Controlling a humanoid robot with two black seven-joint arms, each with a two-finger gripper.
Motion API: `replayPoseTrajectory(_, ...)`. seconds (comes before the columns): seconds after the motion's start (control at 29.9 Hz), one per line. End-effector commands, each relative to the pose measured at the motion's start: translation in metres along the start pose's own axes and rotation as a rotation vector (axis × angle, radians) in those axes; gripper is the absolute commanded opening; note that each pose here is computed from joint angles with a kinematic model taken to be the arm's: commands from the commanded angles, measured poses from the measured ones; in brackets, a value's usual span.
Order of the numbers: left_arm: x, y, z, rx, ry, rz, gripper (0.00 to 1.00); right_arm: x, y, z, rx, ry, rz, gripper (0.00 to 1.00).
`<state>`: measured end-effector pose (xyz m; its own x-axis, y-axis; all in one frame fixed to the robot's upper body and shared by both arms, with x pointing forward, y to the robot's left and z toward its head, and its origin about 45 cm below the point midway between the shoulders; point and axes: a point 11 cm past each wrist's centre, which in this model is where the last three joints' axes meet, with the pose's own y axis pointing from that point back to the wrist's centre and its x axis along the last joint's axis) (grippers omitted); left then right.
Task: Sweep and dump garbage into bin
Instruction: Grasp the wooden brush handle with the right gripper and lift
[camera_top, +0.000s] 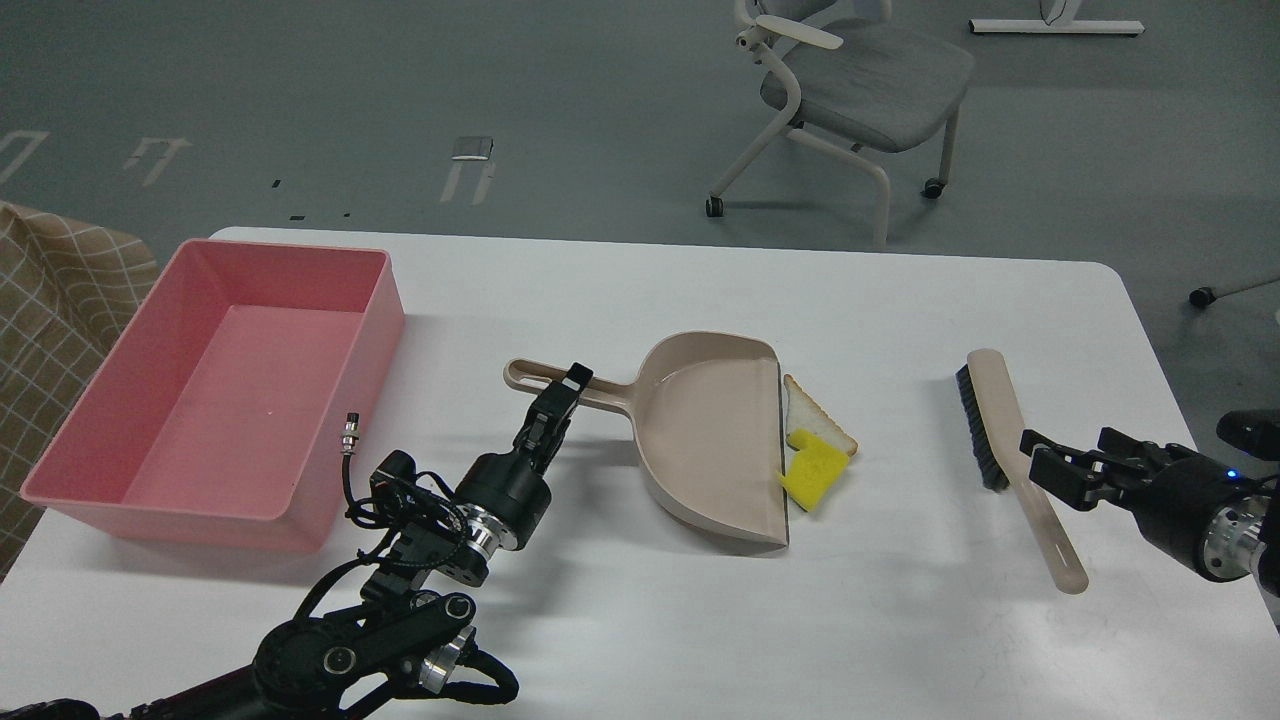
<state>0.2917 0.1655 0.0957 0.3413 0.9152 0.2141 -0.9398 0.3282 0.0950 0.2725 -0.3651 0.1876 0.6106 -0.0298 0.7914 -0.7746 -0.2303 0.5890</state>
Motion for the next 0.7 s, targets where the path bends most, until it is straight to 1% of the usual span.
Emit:
replayPoseTrajectory(0.0,-0.001,0.001,-0.001,0.002,0.002,0.0,0.29,-0.003,0.0,-0.001,0.0,0.011,-0.01,0.86)
replayPoseTrajectory(0.13,0.0,0.0,0.0,0.0,0.0,0.001,0.29,-0.005,0.0,-0.001,-0.006,0.023,-0.016,0.86)
replayPoseTrajectory(0.43,0.0,-0.001,0.001,-0.001,0.002,0.002,0.29,-0.027,-0.002,-0.009,0.018,0.018,-0.076,0.86)
replayPoseTrajectory(0.67,0.001,-0.001,0.001,-0.002,0.0,0.002,0.29,-0.029,-0.002,-0.009,0.018,0.017,-0.078,0.86)
